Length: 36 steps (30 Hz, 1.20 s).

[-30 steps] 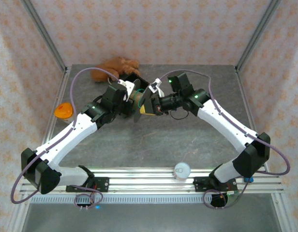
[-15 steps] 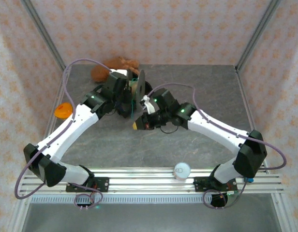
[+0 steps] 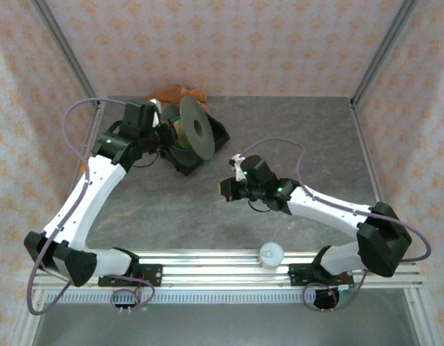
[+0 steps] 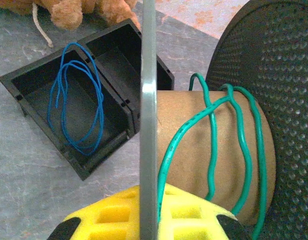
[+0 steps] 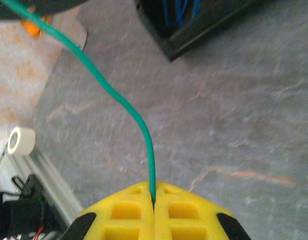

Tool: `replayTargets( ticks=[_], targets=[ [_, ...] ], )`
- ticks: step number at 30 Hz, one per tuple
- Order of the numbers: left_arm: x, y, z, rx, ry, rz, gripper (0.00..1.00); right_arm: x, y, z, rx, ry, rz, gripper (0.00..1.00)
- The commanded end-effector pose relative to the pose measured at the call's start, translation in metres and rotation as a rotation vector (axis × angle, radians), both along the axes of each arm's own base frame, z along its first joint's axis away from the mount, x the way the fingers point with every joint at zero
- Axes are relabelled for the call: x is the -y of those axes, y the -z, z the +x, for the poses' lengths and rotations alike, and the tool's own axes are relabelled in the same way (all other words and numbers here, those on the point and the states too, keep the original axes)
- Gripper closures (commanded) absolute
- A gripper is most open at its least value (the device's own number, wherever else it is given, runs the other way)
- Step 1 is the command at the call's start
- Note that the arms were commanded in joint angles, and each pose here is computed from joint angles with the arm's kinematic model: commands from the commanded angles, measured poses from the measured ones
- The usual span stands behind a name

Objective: Wrap the cables

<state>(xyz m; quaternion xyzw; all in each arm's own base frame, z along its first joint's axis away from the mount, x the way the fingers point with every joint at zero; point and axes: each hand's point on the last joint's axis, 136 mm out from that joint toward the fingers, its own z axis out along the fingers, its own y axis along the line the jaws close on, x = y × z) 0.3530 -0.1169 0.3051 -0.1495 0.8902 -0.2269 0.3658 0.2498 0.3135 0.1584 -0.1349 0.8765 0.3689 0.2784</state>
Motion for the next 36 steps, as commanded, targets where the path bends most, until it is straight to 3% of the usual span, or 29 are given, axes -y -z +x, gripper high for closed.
replayTargets(
  ticks=[1, 7, 13, 17, 22, 27, 36],
  targets=[
    [0.013, -0.057, -0.004, 0.157, 0.077, -0.195, 1.0, 0.01, -0.01, 0.023, 0.091, 0.071, 0.079, 1.0],
    [0.024, -0.066, -0.021, 0.148, 0.223, -0.273, 1.0, 0.026, -0.013, 0.047, 0.086, 0.074, 0.176, 1.0],
    [0.04, -0.067, -0.038, 0.151, 0.395, -0.26, 1.0, 0.042, -0.035, 0.074, 0.044, 0.043, 0.337, 1.0],
    [0.049, -0.066, -0.047, 0.165, 0.513, -0.231, 1.0, 0.044, -0.044, 0.084, -0.016, -0.059, 0.38, 1.0],
    [0.054, -0.056, -0.056, 0.163, 0.626, -0.146, 1.0, 0.038, -0.046, 0.08, -0.104, -0.219, 0.311, 1.0],
    [0.061, -0.035, -0.068, 0.157, 0.713, 0.027, 1.0, 0.044, -0.055, 0.077, -0.148, -0.31, 0.22, 1.0],
    [0.054, -0.001, -0.065, 0.111, 0.734, 0.283, 1.0, 0.078, -0.078, 0.083, -0.071, -0.245, 0.114, 1.0]
  ],
)
